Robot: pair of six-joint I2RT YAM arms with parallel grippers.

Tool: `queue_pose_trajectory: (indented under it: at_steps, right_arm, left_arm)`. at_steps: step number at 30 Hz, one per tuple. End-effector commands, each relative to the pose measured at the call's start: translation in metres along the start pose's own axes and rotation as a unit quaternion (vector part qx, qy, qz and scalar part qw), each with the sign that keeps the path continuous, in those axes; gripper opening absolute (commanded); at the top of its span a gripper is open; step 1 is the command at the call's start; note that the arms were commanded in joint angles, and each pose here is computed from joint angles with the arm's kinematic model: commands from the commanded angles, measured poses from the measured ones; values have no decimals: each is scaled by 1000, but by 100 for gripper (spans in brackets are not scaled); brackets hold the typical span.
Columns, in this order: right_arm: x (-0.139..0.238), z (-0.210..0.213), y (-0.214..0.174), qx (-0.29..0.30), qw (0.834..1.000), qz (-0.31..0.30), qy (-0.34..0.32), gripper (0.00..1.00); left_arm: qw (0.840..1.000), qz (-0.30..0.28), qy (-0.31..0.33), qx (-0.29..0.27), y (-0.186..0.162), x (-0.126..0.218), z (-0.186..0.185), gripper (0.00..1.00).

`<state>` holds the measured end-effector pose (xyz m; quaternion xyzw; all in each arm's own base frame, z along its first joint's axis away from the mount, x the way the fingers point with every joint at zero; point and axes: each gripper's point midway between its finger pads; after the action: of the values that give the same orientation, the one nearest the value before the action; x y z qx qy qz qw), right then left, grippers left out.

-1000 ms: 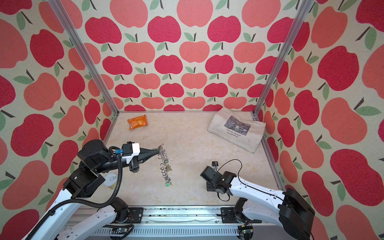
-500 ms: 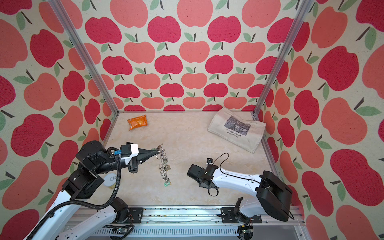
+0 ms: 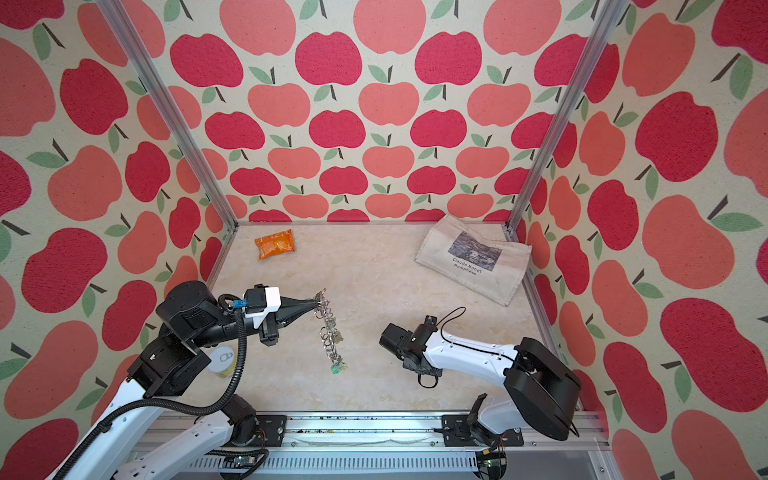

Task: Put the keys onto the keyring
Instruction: 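Center the open right gripper on the key's ring and close on it, then lift the green-tagged key with the right gripper and draw it back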

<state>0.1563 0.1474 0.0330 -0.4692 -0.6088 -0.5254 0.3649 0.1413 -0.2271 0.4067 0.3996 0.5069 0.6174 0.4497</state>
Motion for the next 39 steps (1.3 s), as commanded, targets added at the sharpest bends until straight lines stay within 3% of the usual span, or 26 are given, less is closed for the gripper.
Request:
queue_pose_trajectory:
  at_steps: [1, 12, 16, 25, 29, 36, 39]
  right_arm:
    - [-7, 8, 2, -23, 1000, 7, 8, 34]
    - [-10, 14, 11, -20, 1000, -2, 19, 37]
    - [-14, 8, 3, -28, 999, 15, 11, 28]
    - [-13, 2, -20, -27, 999, 47, 4, 24]
    - [-13, 1, -27, -23, 998, 53, 3, 16]
    - [-5, -5, -32, -6, 999, 42, -11, 15]
    - [-6, -7, -36, -8, 999, 42, -8, 5]
  left_arm:
    - [1000, -16, 7, -25, 18, 4, 1, 0]
    - [999, -11, 8, -29, 19, 3, 0, 0]
    - [999, -11, 7, -29, 20, 2, 1, 0]
    - [1000, -12, 4, -28, 22, 2, 0, 0]
    - [999, -13, 5, -29, 23, 4, 0, 0]
    - [999, -14, 7, -32, 26, 5, -1, 0]
    - [999, -14, 8, -32, 26, 6, -1, 0]
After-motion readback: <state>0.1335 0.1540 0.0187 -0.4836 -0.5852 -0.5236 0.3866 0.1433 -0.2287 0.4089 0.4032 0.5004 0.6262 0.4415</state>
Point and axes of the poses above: each gripper's point midway between its finger pads, its own x axis back along the fingers, its own z axis along the line the jaws close on, y = z × x, and after that the axes turned 9 degrees about x, right-handed
